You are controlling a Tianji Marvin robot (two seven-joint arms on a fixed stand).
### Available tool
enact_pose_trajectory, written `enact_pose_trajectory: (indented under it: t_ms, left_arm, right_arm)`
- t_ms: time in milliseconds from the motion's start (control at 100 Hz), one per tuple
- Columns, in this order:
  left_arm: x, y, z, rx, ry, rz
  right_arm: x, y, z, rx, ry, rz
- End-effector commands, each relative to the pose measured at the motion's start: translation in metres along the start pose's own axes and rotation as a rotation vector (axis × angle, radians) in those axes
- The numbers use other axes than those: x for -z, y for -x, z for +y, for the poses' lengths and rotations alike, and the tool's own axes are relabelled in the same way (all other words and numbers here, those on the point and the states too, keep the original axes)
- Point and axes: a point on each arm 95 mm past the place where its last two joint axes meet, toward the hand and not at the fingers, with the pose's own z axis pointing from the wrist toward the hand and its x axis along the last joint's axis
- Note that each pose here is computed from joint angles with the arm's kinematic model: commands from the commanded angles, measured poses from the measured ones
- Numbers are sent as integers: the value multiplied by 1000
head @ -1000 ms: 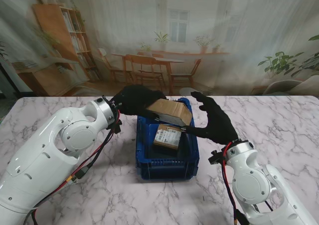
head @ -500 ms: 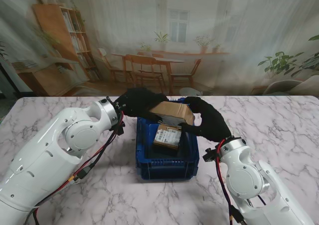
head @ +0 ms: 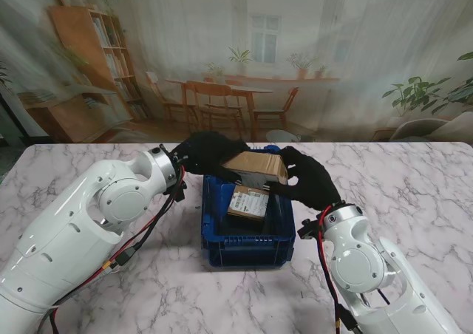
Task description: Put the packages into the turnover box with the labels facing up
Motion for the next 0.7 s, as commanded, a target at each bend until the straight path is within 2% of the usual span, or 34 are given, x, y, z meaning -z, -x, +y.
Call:
enact_pose_trajectory:
  t_ms: [0,350,480,690]
  left_arm:
    - [-3,-4,1,7,9,15]
    - [-3,-4,1,12,1,14]
    - [-1,0,-2,-40,-73,2]
    - [7,3,-11,-63,-161,-29]
  right_arm:
    - [-1,0,-2,-25,-2,-19]
    - [-3,1,-2,-47,21,-38]
    - [-4,-1,0,-40,68,-59]
    - [-8,-2,5,-51,85,-115]
